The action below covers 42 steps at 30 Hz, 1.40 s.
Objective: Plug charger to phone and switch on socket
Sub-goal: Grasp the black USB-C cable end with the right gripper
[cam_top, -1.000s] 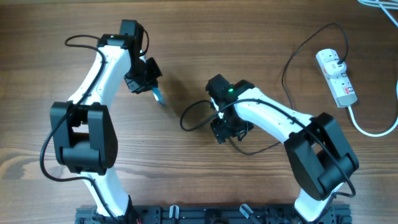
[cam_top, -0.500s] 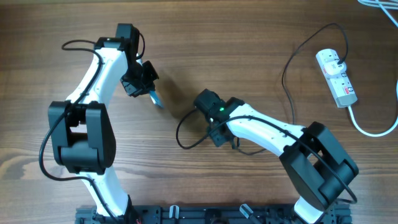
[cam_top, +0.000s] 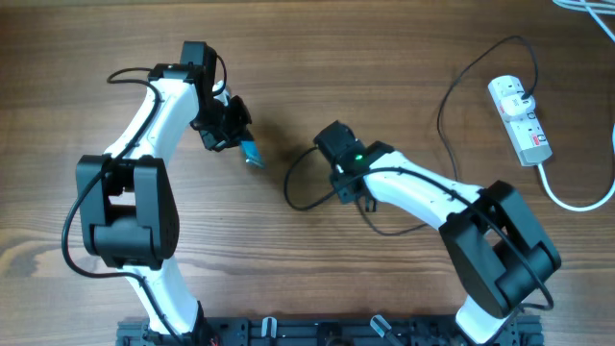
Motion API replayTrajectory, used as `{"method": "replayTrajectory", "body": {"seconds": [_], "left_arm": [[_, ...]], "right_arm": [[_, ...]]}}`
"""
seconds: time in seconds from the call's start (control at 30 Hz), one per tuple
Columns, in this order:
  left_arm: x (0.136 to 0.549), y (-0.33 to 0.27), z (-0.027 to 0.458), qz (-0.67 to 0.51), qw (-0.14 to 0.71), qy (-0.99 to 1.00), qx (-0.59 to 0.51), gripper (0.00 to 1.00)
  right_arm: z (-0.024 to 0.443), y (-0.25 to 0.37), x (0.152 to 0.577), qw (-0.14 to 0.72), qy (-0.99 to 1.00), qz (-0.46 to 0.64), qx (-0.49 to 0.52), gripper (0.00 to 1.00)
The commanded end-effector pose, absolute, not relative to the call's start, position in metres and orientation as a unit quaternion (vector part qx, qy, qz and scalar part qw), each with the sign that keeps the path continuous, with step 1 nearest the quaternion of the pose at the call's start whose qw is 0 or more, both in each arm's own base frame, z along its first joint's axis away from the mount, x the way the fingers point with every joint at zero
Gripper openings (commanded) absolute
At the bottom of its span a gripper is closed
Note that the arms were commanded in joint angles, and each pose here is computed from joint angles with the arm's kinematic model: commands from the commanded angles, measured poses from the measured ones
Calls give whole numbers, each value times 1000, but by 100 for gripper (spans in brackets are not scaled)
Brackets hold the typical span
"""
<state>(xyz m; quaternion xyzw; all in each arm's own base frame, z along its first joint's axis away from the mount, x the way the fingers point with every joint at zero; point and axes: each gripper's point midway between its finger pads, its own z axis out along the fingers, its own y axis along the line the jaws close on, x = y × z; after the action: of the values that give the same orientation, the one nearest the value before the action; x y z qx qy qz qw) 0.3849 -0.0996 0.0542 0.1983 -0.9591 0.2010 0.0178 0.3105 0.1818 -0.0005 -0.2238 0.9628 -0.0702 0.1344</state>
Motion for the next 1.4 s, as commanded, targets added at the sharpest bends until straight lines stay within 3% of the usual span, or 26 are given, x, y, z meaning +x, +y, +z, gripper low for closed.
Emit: {"method": "replayTrajectory", "body": {"seconds": [0.0,0.33,0.6,0.77,0.9,1.07,1.3,1.33,1.37], "left_arm": [[382,-129,72,299,28,-943,141,4],[376,-141,80,336,40,-934,117,4],[377,-141,80,337,37,-934,116,4],[377,-141,80,337,38,-933,117,4],[377,-141,80,337,37,-934,116,4],[378,-141,80,337,37,-933,116,4],[378,-141,81,339,36,-933,115,4],[378,-141,81,339,36,-933,115,4],[378,-141,81,339,36,-933,115,4]], "right_arm": [[-27,160,302,88,970,-65,-216,44],[-30,117,318,55,992,6,-112,49],[-29,133,316,52,990,50,-121,55],[-28,142,307,34,989,81,-117,34],[-27,150,306,31,990,104,-94,34],[-28,140,318,51,995,73,-47,24],[-29,129,320,58,997,44,-23,24],[-29,129,320,57,997,44,-23,25],[-29,129,320,58,997,44,-22,33]]}}
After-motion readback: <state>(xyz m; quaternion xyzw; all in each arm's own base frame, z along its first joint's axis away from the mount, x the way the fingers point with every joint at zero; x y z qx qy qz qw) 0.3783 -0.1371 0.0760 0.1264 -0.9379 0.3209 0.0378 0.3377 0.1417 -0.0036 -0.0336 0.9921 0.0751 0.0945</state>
